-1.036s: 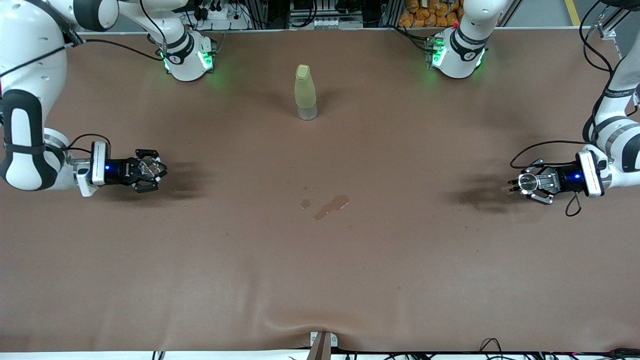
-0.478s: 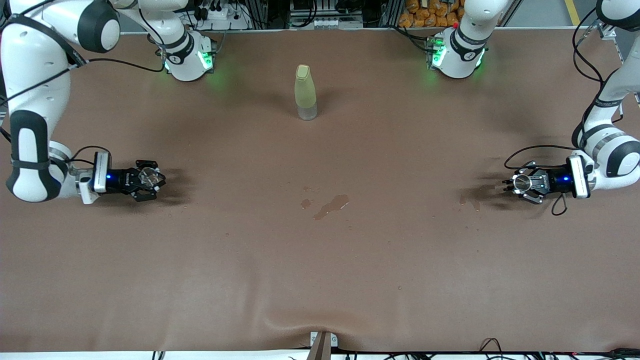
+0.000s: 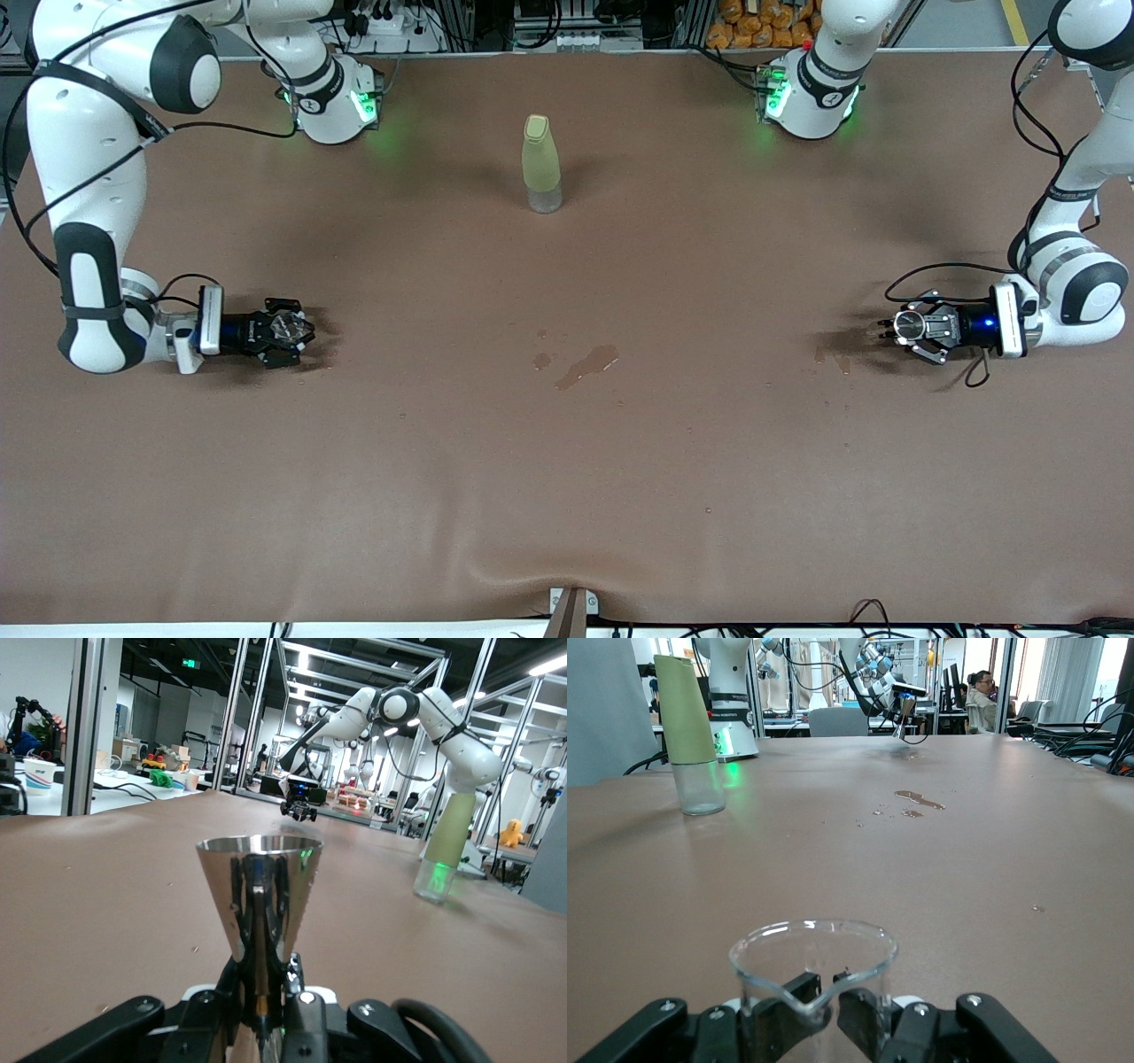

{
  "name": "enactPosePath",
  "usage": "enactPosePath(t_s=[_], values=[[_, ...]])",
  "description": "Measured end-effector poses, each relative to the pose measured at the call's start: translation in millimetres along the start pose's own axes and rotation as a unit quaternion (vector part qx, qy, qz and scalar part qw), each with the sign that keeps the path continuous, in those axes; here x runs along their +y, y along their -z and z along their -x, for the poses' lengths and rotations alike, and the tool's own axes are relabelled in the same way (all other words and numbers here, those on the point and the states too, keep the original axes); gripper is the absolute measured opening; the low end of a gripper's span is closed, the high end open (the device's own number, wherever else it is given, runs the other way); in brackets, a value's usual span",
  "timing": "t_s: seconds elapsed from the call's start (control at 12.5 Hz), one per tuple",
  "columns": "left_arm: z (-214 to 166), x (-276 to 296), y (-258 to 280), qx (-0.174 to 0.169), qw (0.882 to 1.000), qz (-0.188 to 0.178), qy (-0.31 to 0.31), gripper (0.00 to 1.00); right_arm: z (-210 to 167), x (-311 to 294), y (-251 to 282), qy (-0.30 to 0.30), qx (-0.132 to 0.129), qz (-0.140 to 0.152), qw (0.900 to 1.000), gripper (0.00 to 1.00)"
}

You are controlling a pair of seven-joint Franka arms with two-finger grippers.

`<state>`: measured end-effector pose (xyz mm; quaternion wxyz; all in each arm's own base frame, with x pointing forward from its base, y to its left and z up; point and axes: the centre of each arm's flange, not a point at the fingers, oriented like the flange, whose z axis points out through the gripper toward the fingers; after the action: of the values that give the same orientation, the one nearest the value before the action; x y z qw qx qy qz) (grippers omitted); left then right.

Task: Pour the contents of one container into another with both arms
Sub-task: 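Lower the beaker with the right gripper onto the table and release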

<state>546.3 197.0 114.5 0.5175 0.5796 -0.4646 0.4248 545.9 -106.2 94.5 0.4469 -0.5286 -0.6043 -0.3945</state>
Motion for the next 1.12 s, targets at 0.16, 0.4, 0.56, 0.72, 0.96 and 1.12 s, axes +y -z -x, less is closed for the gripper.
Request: enactPosePath(t_s=[0.16, 0.4, 0.56, 0.72, 0.96, 1.12], values=[[16, -1, 1, 0.006, 1.0, -0.002, -0.009, 0.21, 11, -1, -8, -0.002, 0.007, 0.004, 1.0, 0.15], [39, -6, -4, 0.016, 0.999, -0.005, -0.031, 0.21, 23, 1, -19, -0.006, 0.011, 0.004, 1.0, 0.15], [46, -8, -2, 0.017, 0.999, -0.009, -0.041, 0.21, 23, 2, -19, -0.005, 0.01, 0.004, 1.0, 0.15], [47, -8, 4, 0.012, 0.999, -0.014, -0.047, 0.21, 24, 2, -14, -0.005, 0.008, 0.008, 1.0, 0.22], [44, -11, 10, 0.008, 0.998, -0.018, -0.051, 0.21, 26, 0, -7, -0.013, 0.008, 0.015, 1.0, 0.58], [45, -10, 13, 0.006, 0.998, -0.02, -0.051, 0.21, 27, -1, -4, -0.014, 0.008, 0.017, 1.0, 0.82]])
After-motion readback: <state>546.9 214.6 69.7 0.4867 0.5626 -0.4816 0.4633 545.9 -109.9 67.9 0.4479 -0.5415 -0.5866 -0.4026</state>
